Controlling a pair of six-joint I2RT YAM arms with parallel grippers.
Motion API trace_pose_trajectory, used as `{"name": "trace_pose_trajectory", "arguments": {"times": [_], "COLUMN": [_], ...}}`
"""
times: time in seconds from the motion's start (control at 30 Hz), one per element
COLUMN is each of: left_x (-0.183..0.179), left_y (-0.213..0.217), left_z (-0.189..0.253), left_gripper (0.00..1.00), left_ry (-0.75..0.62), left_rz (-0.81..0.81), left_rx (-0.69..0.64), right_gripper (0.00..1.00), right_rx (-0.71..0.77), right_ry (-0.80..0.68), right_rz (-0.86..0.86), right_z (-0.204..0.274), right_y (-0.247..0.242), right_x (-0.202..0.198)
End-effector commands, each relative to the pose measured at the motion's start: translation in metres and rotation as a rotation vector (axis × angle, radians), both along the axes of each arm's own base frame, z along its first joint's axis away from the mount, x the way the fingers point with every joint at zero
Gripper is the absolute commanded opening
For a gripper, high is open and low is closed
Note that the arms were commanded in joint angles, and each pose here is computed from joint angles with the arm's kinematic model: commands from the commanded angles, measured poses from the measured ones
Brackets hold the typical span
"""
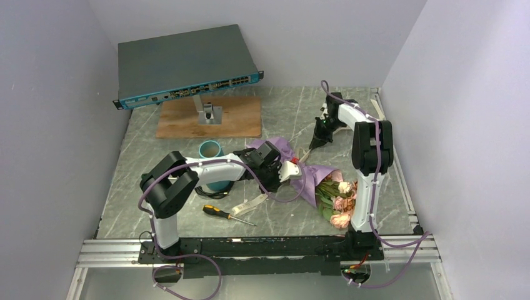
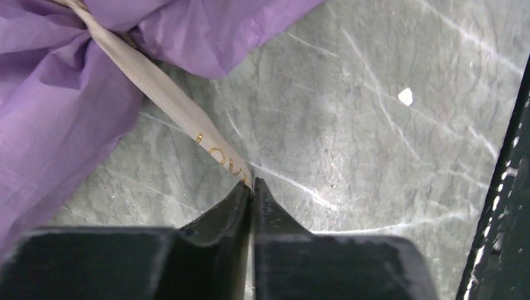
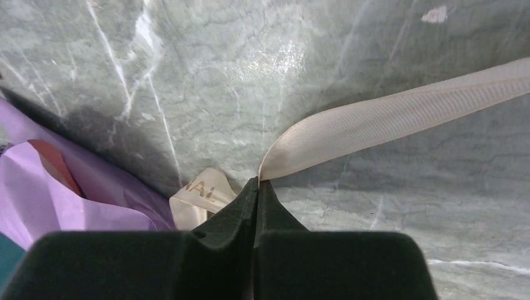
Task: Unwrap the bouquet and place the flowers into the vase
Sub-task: Untie the ribbon from the wrapping paper.
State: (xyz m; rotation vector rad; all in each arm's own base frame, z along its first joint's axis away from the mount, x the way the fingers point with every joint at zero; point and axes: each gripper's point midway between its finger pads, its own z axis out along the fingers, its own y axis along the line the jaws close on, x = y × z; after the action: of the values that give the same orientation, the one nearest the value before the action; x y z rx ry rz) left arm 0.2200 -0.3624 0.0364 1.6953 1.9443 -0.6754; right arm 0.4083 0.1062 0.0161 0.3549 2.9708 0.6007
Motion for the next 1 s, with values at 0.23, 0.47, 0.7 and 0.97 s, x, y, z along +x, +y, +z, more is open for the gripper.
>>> {"name": "trace_pose_trajectory", "arguments": {"times": [0.23, 0.47, 0.7, 0.97], "left_x": [-0.029, -0.045, -0.071, -0.101], "left_y": [0.015, 0.032, 0.05, 0.084], "left_z": [0.004, 0.004, 0.011, 0.008], "left_gripper": [0.0, 0.0, 0.0, 0.0], "left_ry": [0.079, 0.097, 0.134, 0.193], "left_rz": [-0.06, -0.124, -0.207, -0.265], "left_rx": [0.023, 0.055, 0.084, 0.152], "right_gripper": [0.0, 0.0, 0.0, 0.0], "right_rx": [0.045, -0.014, -0.034, -0.051], "right_ry": [-0.11, -0.18, -0.214, -0.235], "right_rz": [-0.036, -0.093, -0.134, -0.16], "right_z": [0.018, 0.026, 0.031, 0.033], "right_y": [-0.021, -0.044, -0.063, -0.077], "right_x": [0.041, 0.064, 0.082, 0.094]}}
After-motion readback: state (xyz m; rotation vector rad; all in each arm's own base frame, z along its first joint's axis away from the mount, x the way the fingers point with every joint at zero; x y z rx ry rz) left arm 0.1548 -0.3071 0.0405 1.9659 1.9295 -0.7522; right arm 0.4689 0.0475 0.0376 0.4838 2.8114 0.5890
